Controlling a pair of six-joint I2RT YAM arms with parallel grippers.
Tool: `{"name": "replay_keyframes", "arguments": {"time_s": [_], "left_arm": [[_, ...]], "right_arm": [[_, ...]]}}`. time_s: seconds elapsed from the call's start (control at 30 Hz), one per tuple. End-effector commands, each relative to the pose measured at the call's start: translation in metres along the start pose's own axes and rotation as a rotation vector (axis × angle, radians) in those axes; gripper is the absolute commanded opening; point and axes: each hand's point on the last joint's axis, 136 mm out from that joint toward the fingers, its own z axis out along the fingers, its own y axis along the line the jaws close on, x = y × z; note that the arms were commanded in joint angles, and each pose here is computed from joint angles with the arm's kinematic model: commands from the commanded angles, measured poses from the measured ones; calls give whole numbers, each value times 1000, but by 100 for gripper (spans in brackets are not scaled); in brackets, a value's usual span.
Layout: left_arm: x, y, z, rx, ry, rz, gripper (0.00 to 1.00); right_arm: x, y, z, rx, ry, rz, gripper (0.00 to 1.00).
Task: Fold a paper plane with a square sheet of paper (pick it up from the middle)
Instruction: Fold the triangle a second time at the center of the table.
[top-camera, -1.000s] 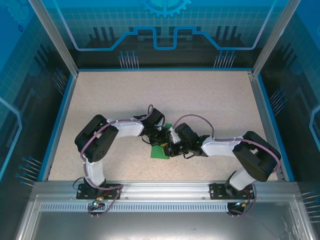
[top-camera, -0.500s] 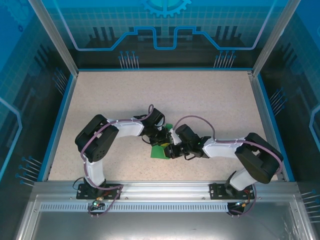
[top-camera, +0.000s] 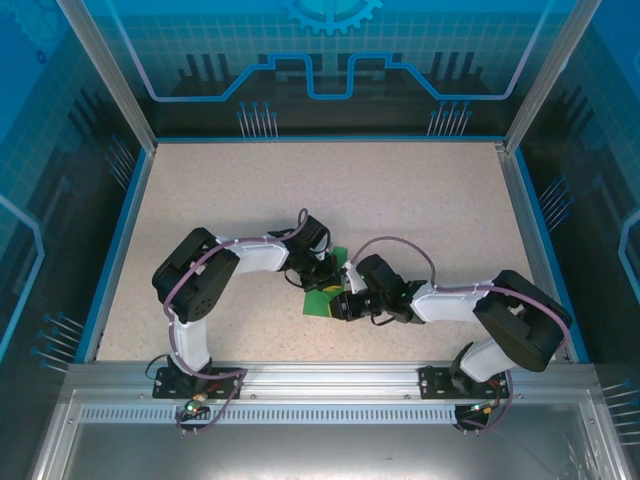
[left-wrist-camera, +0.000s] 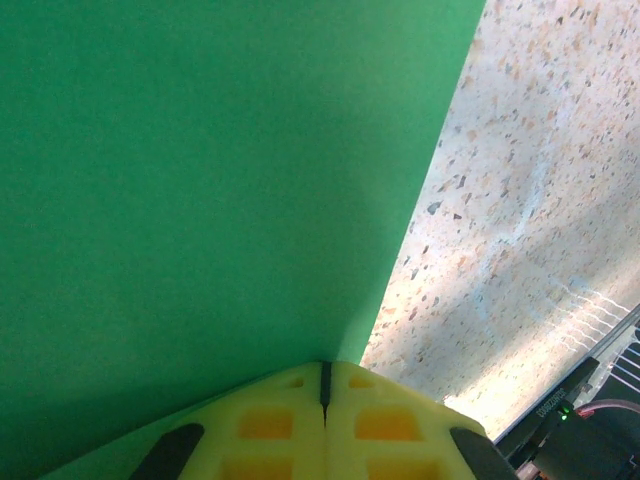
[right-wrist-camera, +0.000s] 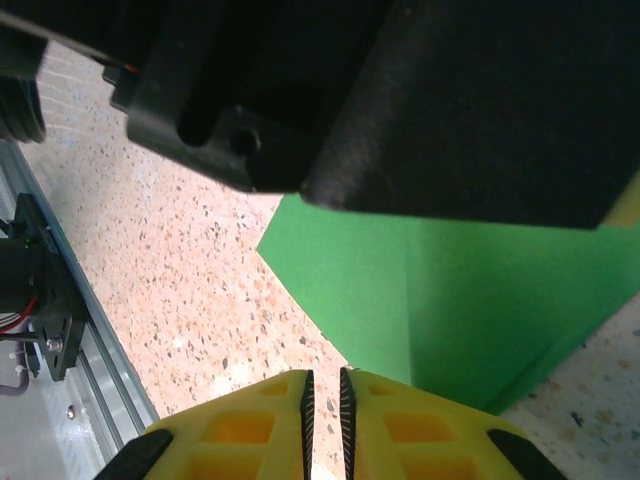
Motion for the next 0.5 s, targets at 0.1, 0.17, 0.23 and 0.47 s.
{"name": "replay_keyframes", "arguments": {"time_s": [0.1, 0.17, 0.23, 0.47], "left_arm": [[8, 39, 14, -112, 31, -42, 5], [7, 40, 14, -111, 28, -46, 5], [6, 40, 13, -110, 27, -43, 5], [5, 40, 14, -108, 30, -48, 5]], "right_arm": [[9, -11, 5, 32, 13, 2, 17], [12, -13, 5, 37, 19, 6, 17], [12, -15, 4, 41, 13, 8, 17], [17, -24, 7, 70, 40, 24, 17]]}}
